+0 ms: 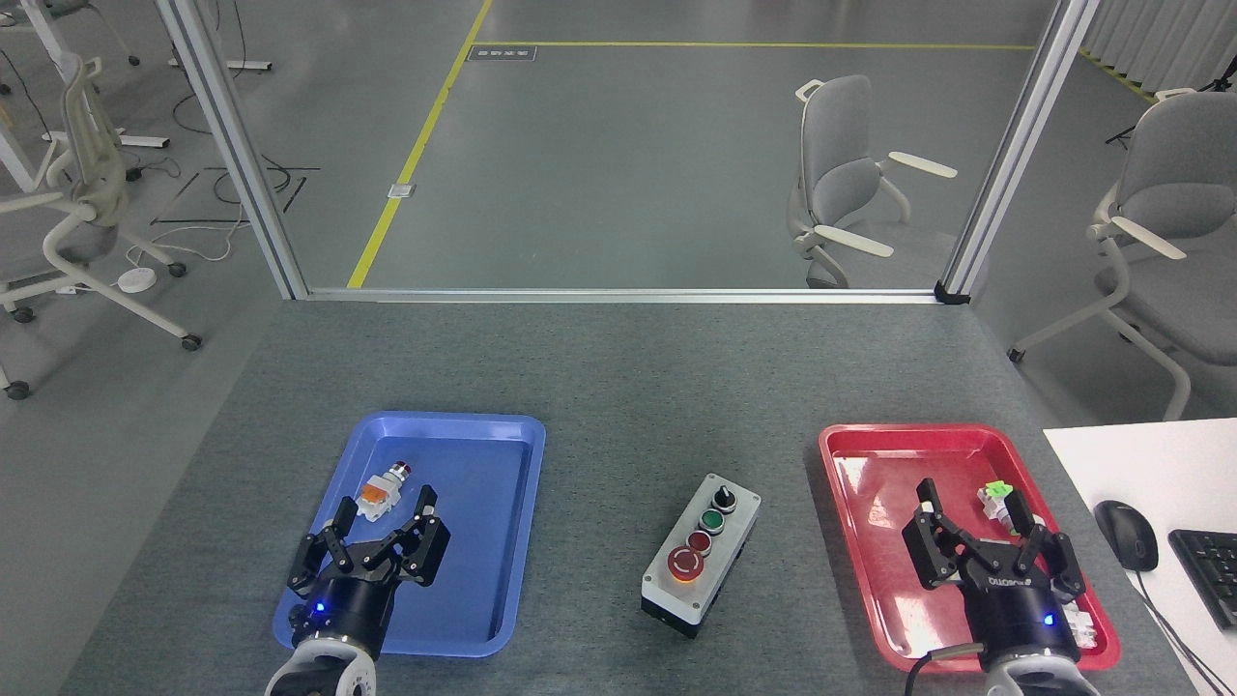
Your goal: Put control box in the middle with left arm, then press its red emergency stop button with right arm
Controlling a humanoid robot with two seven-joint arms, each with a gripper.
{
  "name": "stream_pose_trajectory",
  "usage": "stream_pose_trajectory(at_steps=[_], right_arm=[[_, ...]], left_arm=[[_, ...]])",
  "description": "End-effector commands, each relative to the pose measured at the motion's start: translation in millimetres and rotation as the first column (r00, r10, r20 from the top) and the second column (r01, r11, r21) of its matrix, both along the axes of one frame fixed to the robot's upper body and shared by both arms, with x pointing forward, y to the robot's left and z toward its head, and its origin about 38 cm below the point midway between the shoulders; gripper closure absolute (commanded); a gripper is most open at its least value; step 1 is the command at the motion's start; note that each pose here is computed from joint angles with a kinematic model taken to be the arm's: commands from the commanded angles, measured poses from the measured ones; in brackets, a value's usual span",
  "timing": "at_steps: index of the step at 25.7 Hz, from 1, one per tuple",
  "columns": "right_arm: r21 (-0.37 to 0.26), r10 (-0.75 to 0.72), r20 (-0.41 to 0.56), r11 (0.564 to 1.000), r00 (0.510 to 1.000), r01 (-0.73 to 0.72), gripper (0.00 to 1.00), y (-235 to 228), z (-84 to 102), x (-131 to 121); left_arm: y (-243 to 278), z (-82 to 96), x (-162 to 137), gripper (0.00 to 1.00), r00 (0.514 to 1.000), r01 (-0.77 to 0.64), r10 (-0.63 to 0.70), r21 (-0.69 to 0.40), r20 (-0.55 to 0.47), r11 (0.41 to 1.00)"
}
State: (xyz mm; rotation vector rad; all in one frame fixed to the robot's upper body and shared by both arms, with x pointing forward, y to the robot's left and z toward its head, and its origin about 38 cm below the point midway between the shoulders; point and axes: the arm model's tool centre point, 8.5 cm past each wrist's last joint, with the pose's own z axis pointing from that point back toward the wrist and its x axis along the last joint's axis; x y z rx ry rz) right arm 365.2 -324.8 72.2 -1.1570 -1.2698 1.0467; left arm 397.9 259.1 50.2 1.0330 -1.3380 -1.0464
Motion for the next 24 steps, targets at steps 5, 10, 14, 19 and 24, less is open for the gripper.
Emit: stream_pose_trajectory(at_steps=[5, 10, 14, 19, 24], right_arm=[[-0.029, -0.105, -0.028, 0.994, 0.994, 0.105, 0.02, 15, -7.9, -32], [-0.044, -0.105, -0.042, 0.994, 0.994, 0.103, 0.02, 12, -10.9, -30], [-0.041, -0.099, -0.017, 0.994, 0.995, 0.098, 0.02, 8, -1.6, -6], [-0.018, -0.098, -0.002, 0.995, 0.995, 0.098, 0.02, 4, 6.4, 15], [-0.019, -0.094, -0.003, 0.995, 0.996, 0.094, 0.02, 5, 5.5, 17]], left_arm=[[0, 0.0, 0, 0.01, 1.0, 0.0, 0.0, 0.0, 0.0, 1.0], [0, 0.0, 0, 0.01, 1.0, 0.0, 0.0, 0.0, 0.0, 1.0], [0, -0.1, 0, 0.01, 1.0, 0.001, -0.001, 0.0, -0.002, 1.0], [0, 0.0, 0, 0.01, 1.0, 0.0, 0.0, 0.0, 0.0, 1.0], [0, 0.0, 0, 0.01, 1.0, 0.0, 0.0, 0.0, 0.0, 1.0]])
